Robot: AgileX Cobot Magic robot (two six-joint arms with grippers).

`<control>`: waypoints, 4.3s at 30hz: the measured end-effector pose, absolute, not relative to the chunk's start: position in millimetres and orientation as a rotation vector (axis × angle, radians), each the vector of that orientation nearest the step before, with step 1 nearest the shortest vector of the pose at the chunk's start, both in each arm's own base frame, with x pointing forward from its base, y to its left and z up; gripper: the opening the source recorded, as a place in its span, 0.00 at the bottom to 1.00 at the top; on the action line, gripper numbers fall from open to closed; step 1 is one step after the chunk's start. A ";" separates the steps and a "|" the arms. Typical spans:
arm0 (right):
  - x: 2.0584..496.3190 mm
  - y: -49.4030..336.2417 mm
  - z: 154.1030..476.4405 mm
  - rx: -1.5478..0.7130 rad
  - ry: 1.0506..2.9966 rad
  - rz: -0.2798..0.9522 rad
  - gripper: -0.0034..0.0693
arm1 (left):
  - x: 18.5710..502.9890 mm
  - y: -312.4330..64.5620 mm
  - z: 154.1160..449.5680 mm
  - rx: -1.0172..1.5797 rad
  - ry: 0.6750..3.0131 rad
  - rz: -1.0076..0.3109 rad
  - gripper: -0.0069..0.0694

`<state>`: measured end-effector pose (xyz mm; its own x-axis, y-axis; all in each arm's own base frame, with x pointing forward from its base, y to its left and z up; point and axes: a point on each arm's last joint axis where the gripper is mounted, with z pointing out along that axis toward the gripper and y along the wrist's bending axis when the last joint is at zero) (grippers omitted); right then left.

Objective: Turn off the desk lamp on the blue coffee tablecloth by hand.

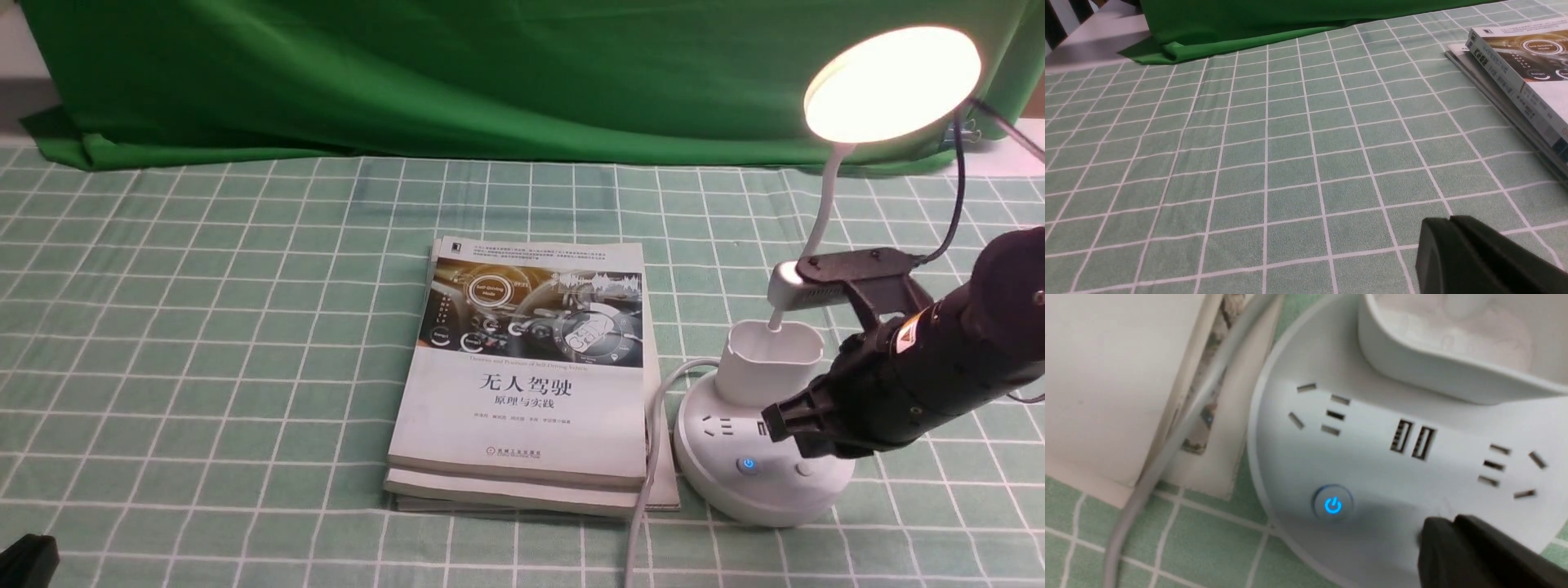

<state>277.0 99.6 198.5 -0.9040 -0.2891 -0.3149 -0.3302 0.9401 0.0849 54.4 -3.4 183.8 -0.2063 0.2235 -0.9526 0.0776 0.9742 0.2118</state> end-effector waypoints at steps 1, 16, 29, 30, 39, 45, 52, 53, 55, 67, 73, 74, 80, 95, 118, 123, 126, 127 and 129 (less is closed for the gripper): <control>278.2 100.0 193.5 -0.459 2.812 0.193 0.10 | 54.4 -3.4 183.8 0.223 1.779 0.135 0.09; 278.1 99.8 192.1 -0.463 2.821 0.188 0.10 | 54.4 -3.4 183.8 0.223 1.779 0.135 0.09; 276.7 99.2 197.6 -0.464 2.804 0.189 0.10 | 54.4 -3.4 183.8 0.223 1.779 0.135 0.09; 276.5 99.2 198.2 -0.464 2.802 0.189 0.10 | 54.4 -3.4 183.8 0.223 1.779 0.135 0.09; 236.9 92.1 251.3 -0.468 2.631 0.227 0.10 | 54.4 -3.4 183.8 0.223 1.779 0.135 0.09; 177.3 71.4 270.1 -0.379 2.512 0.272 0.10 | 54.4 -3.4 183.8 0.223 1.779 0.135 0.09; 127.1 53.9 273.7 -0.276 2.412 0.331 0.13 | 54.4 -3.4 183.8 0.223 1.779 0.135 0.09; 122.9 52.1 276.6 -0.274 2.386 0.333 0.14 | 54.4 -3.4 183.8 0.223 1.779 0.135 0.09; 116.8 48.3 283.0 -0.282 2.325 0.316 0.14 | 54.4 -3.4 183.8 0.223 1.779 0.135 0.09; 92.5 14.2 255.7 -0.127 1.942 0.115 0.09 | 54.4 -3.4 183.8 0.223 1.779 0.135 0.09; 67.6 2.5 204.2 -0.081 1.823 -0.008 0.09 | 54.4 -3.4 183.8 0.223 1.779 0.135 0.09; 64.4 2.0 195.9 -0.083 1.811 -0.017 0.09 | 54.4 -3.4 183.8 0.223 1.779 0.135 0.09; 56.2 1.4 188.3 -0.071 1.746 -0.017 0.09 | 54.4 -3.4 183.8 0.223 1.779 0.135 0.09; 55.6 1.3 188.5 -0.054 1.741 -0.004 0.11 | 54.4 -3.4 183.8 0.223 1.779 0.135 0.09; 55.6 1.3 188.5 -0.054 1.741 -0.004 0.19 | 54.4 -3.4 183.8 0.223 1.779 0.135 0.09; 55.6 1.3 188.5 -0.054 1.741 -0.004 0.20 | 54.4 -3.4 183.8 0.223 1.779 0.135 0.09; 55.6 1.3 188.5 -0.054 1.741 -0.004 0.21 | 54.4 -3.4 183.8 0.223 1.779 0.135 0.09; 55.6 1.3 188.5 -0.054 1.741 -0.004 0.22 | 54.4 -3.4 183.8 0.223 1.779 0.135 0.09; 55.6 1.3 188.5 -0.054 1.741 -0.004 0.22 | 54.4 -3.4 183.8 0.223 1.779 0.135 0.09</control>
